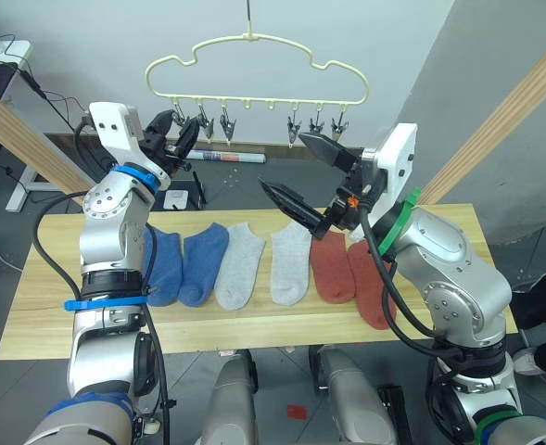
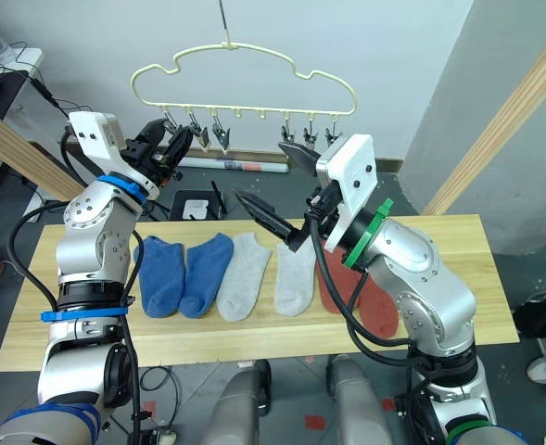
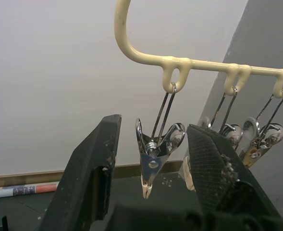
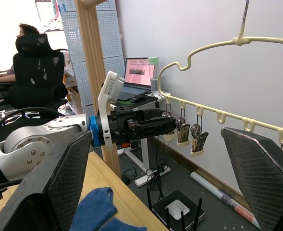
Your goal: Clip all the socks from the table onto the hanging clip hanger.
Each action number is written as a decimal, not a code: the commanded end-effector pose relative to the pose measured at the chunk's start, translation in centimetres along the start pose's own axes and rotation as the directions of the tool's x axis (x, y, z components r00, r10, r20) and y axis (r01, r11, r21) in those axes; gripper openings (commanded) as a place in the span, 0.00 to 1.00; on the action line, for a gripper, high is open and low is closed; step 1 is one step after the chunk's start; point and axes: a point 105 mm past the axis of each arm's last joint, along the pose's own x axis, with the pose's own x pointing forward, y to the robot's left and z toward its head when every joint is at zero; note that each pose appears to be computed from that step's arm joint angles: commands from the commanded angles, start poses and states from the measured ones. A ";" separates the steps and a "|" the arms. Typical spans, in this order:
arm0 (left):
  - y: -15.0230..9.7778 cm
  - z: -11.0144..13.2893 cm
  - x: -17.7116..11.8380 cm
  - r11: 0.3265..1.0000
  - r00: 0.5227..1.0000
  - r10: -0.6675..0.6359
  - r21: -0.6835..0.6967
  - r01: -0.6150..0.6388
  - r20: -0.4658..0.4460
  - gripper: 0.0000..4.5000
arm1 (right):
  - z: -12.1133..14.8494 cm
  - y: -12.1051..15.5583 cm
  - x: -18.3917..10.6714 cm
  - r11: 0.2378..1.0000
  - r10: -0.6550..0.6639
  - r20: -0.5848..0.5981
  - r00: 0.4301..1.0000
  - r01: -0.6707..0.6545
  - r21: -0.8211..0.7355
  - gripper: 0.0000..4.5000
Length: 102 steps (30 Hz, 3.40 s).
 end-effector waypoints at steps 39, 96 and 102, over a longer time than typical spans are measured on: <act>-1.2 2.3 -1.7 0.992 0.988 -0.127 -0.013 0.126 -0.082 0.02 | -19.8 -10.8 -17.0 0.956 -0.239 -0.806 0.542 0.278 -0.096 1.00; -4.7 2.1 -3.8 0.582 0.871 -0.457 -0.801 0.140 -0.180 0.02 | -9.8 -0.2 -2.6 0.956 0.277 -0.473 0.837 -0.189 0.224 0.00; -5.1 2.6 -4.3 0.531 0.851 -0.500 -0.833 0.154 -0.161 0.02 | -10.3 -0.4 -0.5 0.960 0.268 -0.455 0.849 -0.195 0.203 0.00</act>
